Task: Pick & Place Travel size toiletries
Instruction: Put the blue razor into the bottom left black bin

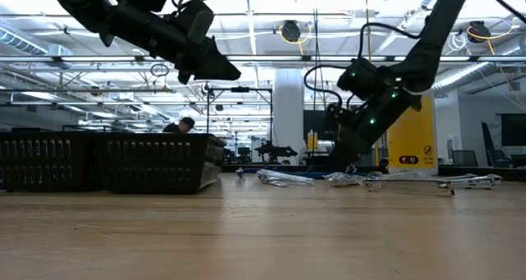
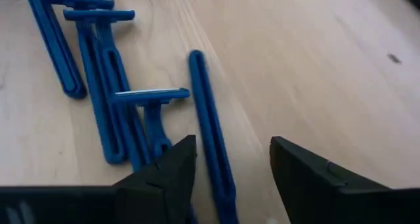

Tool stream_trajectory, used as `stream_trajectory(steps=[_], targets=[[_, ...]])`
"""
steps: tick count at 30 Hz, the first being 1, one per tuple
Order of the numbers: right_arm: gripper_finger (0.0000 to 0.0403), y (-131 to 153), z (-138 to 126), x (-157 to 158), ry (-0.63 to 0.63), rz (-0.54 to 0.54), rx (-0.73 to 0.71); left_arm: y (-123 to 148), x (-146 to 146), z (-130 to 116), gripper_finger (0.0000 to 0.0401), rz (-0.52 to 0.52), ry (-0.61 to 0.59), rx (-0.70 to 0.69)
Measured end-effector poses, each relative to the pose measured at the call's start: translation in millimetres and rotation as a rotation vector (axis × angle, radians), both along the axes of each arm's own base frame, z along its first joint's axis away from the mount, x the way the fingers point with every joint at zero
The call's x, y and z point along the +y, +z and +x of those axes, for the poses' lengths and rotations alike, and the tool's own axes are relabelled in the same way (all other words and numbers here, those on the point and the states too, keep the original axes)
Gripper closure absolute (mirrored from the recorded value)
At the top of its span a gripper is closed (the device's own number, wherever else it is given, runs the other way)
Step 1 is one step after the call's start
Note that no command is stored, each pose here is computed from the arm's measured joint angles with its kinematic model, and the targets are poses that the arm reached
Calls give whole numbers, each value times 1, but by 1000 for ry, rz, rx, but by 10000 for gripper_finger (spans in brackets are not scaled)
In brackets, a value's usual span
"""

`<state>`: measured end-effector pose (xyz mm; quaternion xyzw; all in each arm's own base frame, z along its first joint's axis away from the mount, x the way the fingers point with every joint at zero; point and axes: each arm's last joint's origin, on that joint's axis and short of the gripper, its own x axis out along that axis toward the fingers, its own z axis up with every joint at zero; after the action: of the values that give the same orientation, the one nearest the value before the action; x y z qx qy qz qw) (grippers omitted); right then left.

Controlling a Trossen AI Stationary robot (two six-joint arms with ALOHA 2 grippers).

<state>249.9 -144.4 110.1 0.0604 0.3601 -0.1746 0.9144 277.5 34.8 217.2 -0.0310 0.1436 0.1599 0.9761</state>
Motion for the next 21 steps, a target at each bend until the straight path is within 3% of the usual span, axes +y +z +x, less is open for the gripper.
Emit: stream_trajectory(steps=[8,18,21], targets=[[249,-8,-3,1,27,73,69,-1,0,0,368,0,1,9],[377,-9,-4,2,45,81,91,0,1,0,368,17,-4,7],[382,-9,-5,2,50,78,93,0,1,0,368,18,-3,7]])
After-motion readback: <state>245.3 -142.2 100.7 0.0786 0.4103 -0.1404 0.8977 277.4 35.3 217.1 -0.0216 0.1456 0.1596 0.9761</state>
